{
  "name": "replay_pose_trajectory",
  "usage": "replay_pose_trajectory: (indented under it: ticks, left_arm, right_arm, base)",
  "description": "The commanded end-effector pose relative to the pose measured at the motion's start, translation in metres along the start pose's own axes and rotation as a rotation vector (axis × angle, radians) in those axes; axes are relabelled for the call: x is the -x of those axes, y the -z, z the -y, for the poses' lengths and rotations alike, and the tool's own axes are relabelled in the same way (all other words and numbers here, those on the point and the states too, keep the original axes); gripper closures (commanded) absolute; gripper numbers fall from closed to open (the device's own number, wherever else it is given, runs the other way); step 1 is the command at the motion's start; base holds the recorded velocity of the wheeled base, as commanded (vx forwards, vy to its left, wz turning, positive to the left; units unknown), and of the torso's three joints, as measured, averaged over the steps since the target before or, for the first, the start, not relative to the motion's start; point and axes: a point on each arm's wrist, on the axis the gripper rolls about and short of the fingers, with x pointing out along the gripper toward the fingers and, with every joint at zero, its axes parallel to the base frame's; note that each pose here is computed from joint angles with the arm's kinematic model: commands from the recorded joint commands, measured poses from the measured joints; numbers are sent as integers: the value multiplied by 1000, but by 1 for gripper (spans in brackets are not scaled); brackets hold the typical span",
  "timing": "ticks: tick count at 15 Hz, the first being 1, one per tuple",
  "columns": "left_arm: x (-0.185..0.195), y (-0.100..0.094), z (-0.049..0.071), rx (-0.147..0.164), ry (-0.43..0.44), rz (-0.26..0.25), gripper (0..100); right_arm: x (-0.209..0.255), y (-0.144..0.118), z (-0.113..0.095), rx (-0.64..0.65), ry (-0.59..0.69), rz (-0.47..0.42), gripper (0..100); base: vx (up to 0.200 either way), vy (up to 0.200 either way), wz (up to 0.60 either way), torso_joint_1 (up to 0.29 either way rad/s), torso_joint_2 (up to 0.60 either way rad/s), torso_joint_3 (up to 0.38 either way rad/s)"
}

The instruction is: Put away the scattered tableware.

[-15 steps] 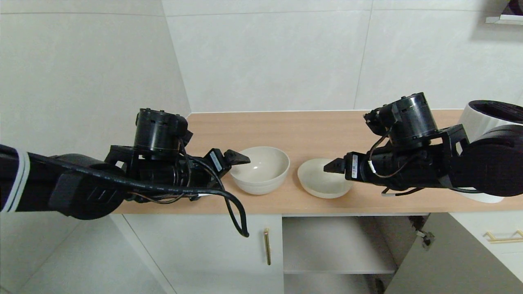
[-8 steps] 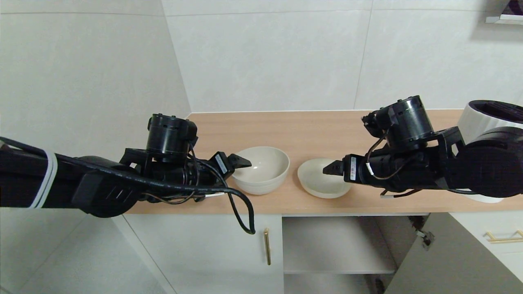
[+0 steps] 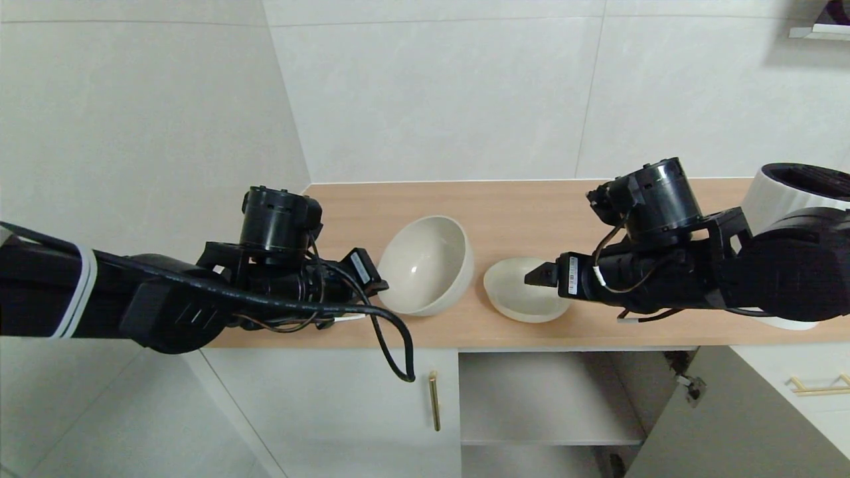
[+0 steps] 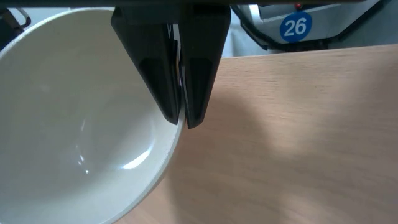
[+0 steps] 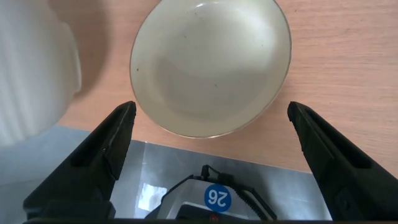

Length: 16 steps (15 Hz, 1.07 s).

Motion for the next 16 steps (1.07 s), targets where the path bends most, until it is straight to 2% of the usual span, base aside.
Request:
replay_pose_trajectory:
  ticks: [1,7,10,16]
  left_arm:
    - [2,0,1,0,5,3,100]
    - [3,-1,2,-1,6,6,100]
    - [4,-1,1,0,6,7,100]
    - [3,-1,1,0,3,6,100]
  right_arm:
    - [0,-1,0,0,11,8,0]
    - [-30,2,1,9,161,38,0]
    - [-51,4,11,5,234,28,0]
    - [-58,3,17,-1,253,23,0]
  base:
    - [0,0,0,0,0,0]
    - [0,0,0,0,0,0]
    - [0,0,0,0,0,0]
    - [0,0,0,0,0,0]
